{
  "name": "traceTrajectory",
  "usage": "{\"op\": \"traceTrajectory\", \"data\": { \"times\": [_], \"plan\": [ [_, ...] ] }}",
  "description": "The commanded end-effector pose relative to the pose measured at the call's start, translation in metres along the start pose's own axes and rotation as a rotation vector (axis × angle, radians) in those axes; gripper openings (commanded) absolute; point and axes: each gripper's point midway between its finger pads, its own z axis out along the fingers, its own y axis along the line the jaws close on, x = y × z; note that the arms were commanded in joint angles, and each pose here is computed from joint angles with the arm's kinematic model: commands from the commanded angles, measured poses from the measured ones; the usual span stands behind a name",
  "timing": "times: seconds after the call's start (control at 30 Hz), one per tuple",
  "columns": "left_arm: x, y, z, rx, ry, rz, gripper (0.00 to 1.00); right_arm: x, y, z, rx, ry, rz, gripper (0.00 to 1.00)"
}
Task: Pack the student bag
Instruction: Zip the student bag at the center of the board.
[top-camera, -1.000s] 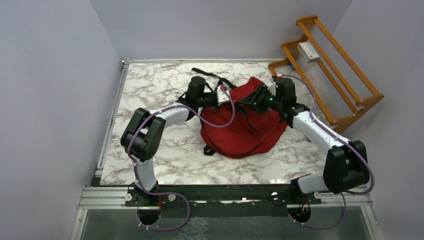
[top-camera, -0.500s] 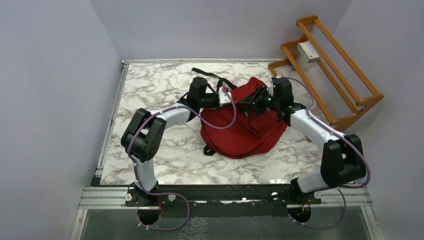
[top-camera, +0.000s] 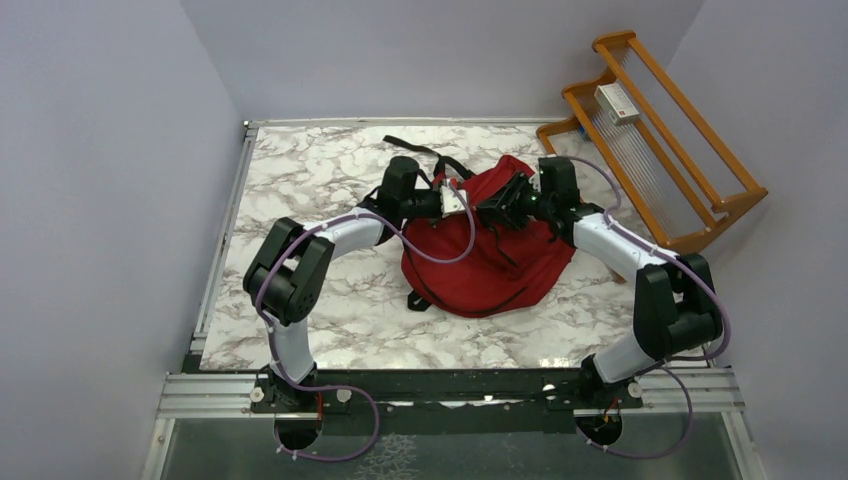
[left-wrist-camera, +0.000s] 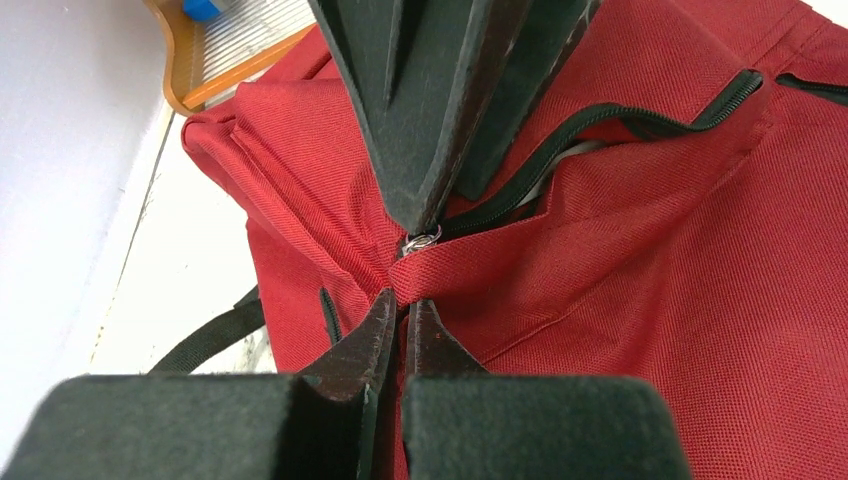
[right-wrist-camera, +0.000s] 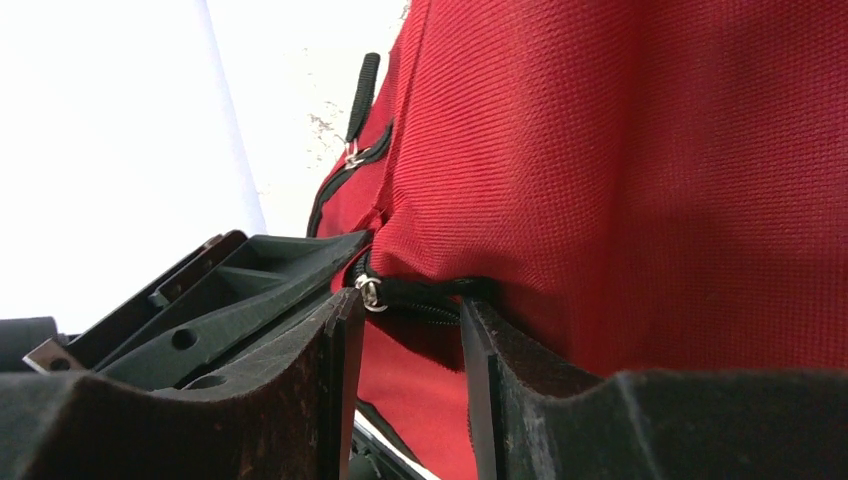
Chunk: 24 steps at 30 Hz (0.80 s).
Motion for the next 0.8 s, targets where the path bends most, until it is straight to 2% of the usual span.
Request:
{"op": "traceTrajectory", "data": {
  "times": [0.0,0.17,0.23,0.37,0.57,0.77],
  "plan": [
    [-0.019,-0.019,0.002,0.074,-0.039,0.035,0.00,-0.013,0.010,0.008,-0.017,-0.042,-0.026,0.45],
    [-0.017,-0.023,0.003,0.095,-0.030,0.048,0.00,-0.019,0.011,0.013,-0.021,-0.058,-0.022,0.41],
    [-0.017,-0.025,0.004,0.101,-0.030,0.051,0.00,-0.022,0.014,0.015,-0.030,-0.066,-0.025,0.36],
    [-0.017,-0.026,0.004,0.104,-0.025,0.057,0.00,-0.024,0.017,0.016,-0.039,-0.070,-0.029,0.19],
    [-0.017,-0.025,0.004,0.101,-0.021,0.059,0.00,-0.025,0.018,0.014,-0.040,-0.077,-0.054,0.02],
    [-0.015,-0.019,0.003,0.071,-0.002,0.054,0.01,-0.028,0.036,0.005,-0.102,-0.085,-0.100,0.00]
  ]
}}
